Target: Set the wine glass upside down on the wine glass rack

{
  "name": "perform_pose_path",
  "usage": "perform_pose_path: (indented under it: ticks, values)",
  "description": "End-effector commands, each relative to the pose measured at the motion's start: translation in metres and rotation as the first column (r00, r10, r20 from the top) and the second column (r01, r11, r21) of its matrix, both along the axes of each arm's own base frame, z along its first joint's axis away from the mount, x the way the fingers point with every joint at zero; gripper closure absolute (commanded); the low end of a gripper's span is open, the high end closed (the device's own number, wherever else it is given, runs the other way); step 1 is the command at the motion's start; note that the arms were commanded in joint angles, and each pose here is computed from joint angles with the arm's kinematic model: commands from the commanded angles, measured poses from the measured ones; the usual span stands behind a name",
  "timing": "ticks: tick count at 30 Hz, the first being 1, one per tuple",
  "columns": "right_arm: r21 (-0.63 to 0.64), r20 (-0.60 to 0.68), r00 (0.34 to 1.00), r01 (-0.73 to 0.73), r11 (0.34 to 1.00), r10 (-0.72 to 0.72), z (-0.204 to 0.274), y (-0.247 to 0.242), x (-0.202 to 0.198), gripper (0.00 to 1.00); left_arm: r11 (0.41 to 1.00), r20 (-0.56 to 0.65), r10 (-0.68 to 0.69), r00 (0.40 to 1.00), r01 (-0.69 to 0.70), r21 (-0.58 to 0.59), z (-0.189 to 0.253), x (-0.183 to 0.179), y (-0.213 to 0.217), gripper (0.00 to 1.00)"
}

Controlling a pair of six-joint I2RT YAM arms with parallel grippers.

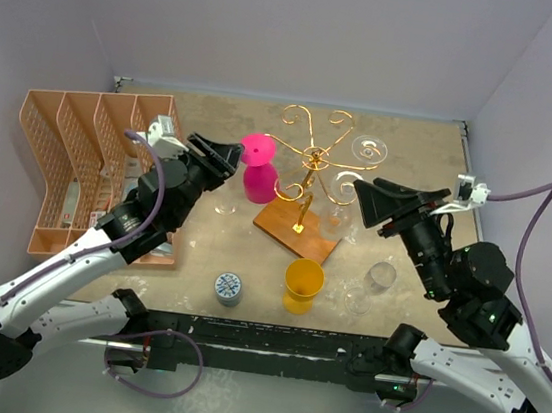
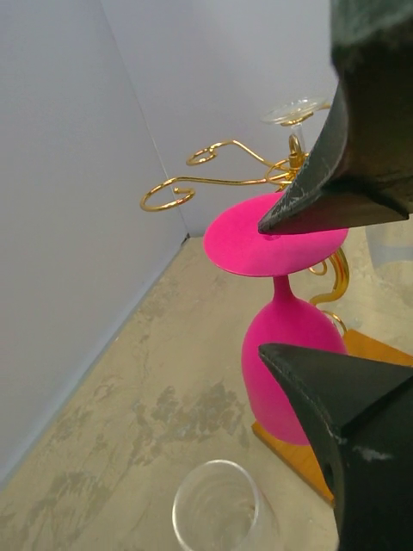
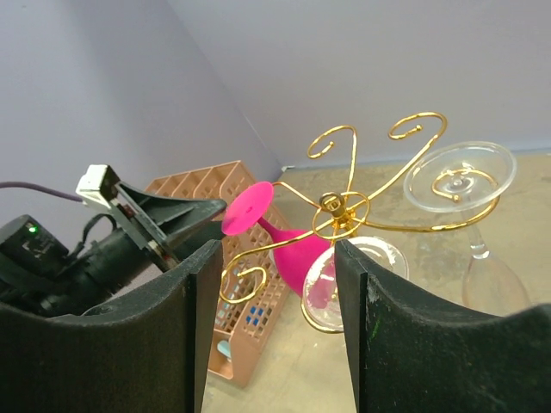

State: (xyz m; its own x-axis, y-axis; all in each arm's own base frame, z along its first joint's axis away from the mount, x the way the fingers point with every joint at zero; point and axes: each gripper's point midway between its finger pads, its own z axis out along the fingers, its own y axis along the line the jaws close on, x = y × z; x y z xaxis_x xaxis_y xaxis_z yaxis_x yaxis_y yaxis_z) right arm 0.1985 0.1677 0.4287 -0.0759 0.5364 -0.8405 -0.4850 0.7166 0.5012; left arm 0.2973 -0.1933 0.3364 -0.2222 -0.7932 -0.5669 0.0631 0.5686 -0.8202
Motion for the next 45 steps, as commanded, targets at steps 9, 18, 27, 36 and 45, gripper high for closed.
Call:
perform_pose_path:
  ticks: [9,18,27,36,45]
  values:
    - [-0.19,0.035,0.987,-0.145,0.971,0.154,0.021,0.014,-0.022,0.41,0.917,-0.001,-0.034,0.999,0.032,0.398,-0.004,-0.023,0.036,0.4]
    - [-0.18,0.023,0.995,-0.096,0.979,0.101,0.027,0.002,-0.019,0.39,0.66,0.0,-0.619,0.785,0.52,0.542,-0.019,-0.092,-0.03,0.4]
    - [-0.045,-0.085,0.996,-0.039,0.998,0.035,0.012,-0.004,-0.011,0.39,0.378,0.17,-0.924,0.343,0.75,0.543,0.0,-0.164,-0.097,0.4]
    - [-0.032,-0.114,0.993,-0.007,0.999,0.003,0.004,-0.005,-0.006,0.38,0.218,0.024,-0.962,0.273,0.706,0.674,-0.044,-0.194,-0.14,0.4]
    - [-0.017,-0.116,0.993,0.019,1.0,-0.021,0.004,-0.012,-0.006,0.38,0.073,-0.102,-0.966,0.236,0.635,0.769,-0.084,-0.206,-0.168,0.43]
